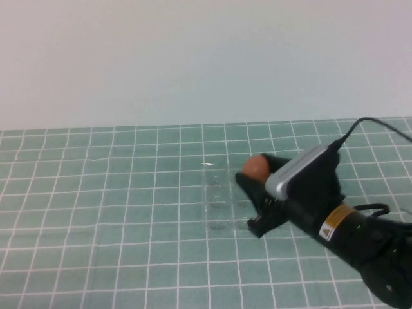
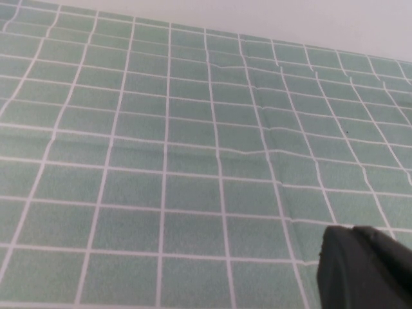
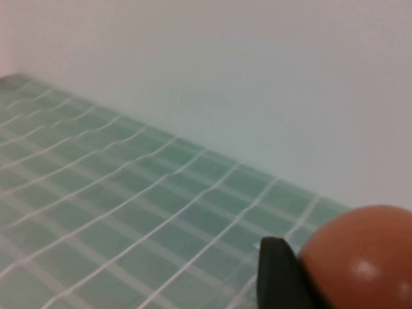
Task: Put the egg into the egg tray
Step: Place the egg in the egg tray
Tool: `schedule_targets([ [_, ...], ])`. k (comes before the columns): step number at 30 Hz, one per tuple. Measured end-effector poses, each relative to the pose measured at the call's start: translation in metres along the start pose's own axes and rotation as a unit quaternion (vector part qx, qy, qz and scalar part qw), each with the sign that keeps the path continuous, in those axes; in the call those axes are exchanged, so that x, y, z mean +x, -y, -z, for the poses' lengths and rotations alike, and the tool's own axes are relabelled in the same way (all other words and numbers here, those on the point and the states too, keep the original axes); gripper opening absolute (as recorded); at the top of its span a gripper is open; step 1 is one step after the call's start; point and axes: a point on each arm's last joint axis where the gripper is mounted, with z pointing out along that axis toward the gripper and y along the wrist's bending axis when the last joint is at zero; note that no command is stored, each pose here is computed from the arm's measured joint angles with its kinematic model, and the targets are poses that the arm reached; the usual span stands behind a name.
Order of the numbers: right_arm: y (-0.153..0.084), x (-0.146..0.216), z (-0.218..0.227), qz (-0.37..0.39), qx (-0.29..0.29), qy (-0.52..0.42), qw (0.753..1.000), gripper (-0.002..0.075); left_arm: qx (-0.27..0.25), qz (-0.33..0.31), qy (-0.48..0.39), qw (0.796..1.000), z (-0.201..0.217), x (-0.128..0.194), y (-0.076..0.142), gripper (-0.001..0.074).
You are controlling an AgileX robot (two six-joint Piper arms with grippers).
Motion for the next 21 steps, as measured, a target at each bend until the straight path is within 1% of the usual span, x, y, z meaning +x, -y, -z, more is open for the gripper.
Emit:
schedule_targets([
  [2,-0.007,0.014,-0.004,0.014,-0.033,-0.001,0.999,0.0383,0.000,0.000,0.000,1.000,0.000,0.000,0.000,-0.0001],
  [4,-0.012,0.027,-0.007,0.010,-0.052,-0.004,0.999,0.0383,0.000,0.000,0.000,1.000,0.000,0.000,0.000,-0.0001],
  [10,-0.017,0.059,-0.013,-0.051,-0.064,-0.046,0.996,0.0383,0.000,0.000,0.000,1.000,0.000,0.000,0.000,-0.0001],
  [13,-0.018,0.060,-0.017,-0.065,-0.071,-0.044,0.994,0.0383,0.000,0.000,0.000,1.000,0.000,0.000,0.000,-0.0001],
  [17,-0.021,0.052,-0.025,-0.060,-0.091,-0.025,0.994,0.0383,0.000,0.000,0.000,1.000,0.000,0.000,0.000,-0.0001],
  [21,-0.022,0.048,-0.031,-0.056,-0.099,-0.011,0.993,0.0382,0.000,0.000,0.000,1.000,0.000,0.000,0.000,-0.0001],
])
